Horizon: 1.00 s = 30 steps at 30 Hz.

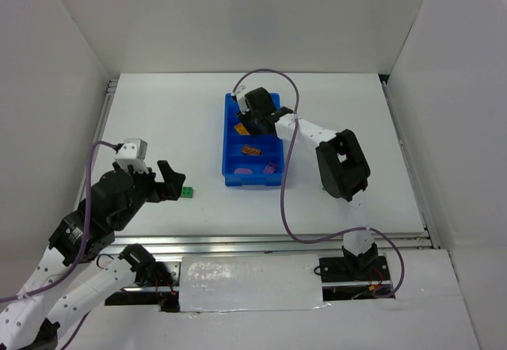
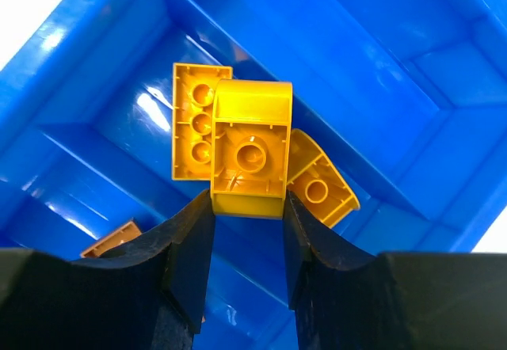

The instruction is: Sort the legos into containers by color

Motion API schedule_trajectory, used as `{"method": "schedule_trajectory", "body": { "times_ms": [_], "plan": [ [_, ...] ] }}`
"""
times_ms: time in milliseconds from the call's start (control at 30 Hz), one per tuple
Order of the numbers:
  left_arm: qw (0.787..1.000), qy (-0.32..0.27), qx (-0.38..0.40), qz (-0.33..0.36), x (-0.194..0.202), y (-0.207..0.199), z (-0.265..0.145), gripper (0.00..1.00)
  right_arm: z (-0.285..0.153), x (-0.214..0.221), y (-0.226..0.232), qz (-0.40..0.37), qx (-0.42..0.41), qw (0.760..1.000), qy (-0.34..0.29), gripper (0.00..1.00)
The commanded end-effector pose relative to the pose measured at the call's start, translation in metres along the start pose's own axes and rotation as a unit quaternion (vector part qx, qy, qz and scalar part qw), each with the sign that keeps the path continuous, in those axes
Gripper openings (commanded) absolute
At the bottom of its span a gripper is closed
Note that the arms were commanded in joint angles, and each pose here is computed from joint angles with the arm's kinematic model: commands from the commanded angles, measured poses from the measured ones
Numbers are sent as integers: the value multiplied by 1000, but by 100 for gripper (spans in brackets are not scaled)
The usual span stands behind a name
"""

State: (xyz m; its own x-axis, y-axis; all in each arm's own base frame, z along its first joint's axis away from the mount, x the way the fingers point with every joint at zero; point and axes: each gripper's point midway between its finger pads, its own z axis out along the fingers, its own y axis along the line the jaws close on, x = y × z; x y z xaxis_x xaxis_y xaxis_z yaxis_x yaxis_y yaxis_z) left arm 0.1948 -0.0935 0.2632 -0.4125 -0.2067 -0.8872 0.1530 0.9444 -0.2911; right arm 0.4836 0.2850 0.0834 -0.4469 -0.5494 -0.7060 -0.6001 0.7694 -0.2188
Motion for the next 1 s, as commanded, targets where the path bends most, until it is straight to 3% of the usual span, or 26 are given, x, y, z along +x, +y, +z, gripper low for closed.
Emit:
{"method": "schedule_trajectory", "body": {
  "times_ms": [0, 100, 300, 467, 533, 600, 633, 667, 700, 833, 867, 967],
  "plan": [
    [1000, -18, 22, 2, -10, -9, -1, 99, -20, -50, -6, 3, -1, 998, -66, 37],
    [1000, -18, 26, 3, -10, -10, -1, 100, -23, -55, -6, 7, -1, 997, -75, 47],
    [1000, -11, 22, 5, -8, -9, 2, 100, -35, -67, -8, 13, 0, 996, -92, 56],
    [1000, -10, 20, 4, -8, -9, 4, 100, -57, -83, -12, 37, 2, 992, -124, 57],
    [1000, -8, 17, 3, -8, -8, 5, 100, -85, -103, -15, 52, 1, 985, -162, 57],
    [1000, 2, 10, 4, -5, -7, 9, 100, -105, -112, -15, 82, -7, 978, -190, 75],
    [1000, 5, 6, 4, -5, -6, 10, 100, -130, -126, -18, 107, -8, 970, -216, 76],
    [1000, 12, 0, 4, -2, -5, 14, 100, -139, -125, -19, 126, -4, 968, -219, 99],
    [1000, 15, -4, 3, -2, -4, 15, 100, -150, -127, -24, 146, 3, 964, -224, 100],
    [999, 20, -24, -8, -1, 2, 18, 100, -195, -99, -43, 292, 42, 934, -199, 100],
    [999, 17, -30, -10, -2, 5, 17, 100, -189, -65, -47, 320, 56, 933, -157, 100],
    [999, 10, -27, -15, -4, 5, 15, 100, -195, -3, -53, 399, 73, 907, -111, 100]
  ]
}}
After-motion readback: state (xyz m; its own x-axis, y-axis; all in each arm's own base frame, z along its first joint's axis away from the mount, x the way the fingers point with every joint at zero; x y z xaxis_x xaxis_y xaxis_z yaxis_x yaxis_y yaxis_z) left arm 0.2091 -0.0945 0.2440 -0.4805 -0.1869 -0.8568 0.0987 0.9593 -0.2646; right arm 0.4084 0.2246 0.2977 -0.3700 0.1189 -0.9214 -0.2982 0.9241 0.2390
